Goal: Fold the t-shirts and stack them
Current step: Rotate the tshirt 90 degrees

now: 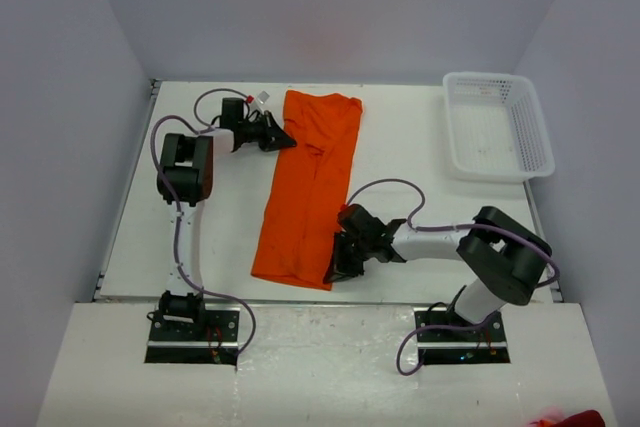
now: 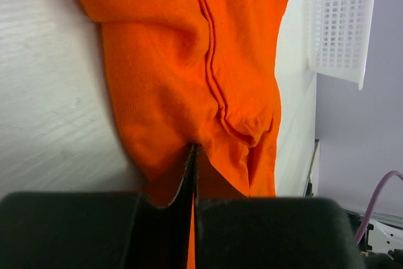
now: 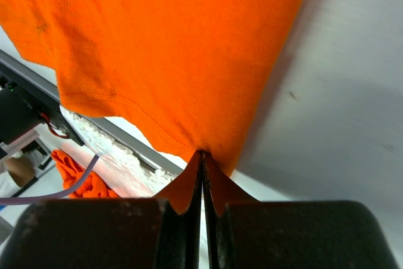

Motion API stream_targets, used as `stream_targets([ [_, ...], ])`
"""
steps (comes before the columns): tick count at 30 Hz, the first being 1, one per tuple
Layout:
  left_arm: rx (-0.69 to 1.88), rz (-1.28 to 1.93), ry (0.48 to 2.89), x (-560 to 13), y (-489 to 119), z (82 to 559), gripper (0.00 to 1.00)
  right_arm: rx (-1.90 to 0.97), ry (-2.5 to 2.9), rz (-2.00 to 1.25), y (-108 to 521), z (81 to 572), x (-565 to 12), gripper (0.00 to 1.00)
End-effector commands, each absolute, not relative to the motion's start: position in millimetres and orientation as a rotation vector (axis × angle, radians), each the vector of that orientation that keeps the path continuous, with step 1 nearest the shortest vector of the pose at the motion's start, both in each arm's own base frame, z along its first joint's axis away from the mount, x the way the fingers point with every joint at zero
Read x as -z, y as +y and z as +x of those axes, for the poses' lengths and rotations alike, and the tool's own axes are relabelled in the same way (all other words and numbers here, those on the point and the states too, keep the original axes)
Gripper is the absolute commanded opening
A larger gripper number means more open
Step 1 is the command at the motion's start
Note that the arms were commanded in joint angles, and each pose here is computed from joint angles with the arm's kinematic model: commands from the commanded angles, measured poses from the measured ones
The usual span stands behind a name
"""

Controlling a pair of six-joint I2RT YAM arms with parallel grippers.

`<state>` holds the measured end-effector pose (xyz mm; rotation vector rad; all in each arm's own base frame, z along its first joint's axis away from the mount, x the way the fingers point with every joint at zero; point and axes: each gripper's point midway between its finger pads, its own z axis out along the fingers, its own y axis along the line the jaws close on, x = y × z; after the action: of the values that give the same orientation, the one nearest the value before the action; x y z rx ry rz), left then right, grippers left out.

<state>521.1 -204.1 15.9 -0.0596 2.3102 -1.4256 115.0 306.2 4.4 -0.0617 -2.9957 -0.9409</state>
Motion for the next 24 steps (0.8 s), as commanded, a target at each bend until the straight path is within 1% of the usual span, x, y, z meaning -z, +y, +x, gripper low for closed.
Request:
stream_targets([
  [1, 1.36, -0.091, 2.4, 8, -217, 503, 0.0, 0.334, -3.105, -0.204, 209, 88, 58, 0.0],
  [7, 1.362, -0.087, 2.405, 9, -224, 497, 0.0, 0.353, -3.084, -0.3, 193, 74, 66, 0.0],
  [19, 1.361, -0.101, 2.405, 14, -217, 508, 0.0, 0.299, -3.103, -0.429, 183, 75, 64, 0.0],
  [24, 1.338, -0.104, 2.422, 18, -211, 502, 0.0, 0.27, -3.107, -0.536, 175, 74, 64, 0.0],
])
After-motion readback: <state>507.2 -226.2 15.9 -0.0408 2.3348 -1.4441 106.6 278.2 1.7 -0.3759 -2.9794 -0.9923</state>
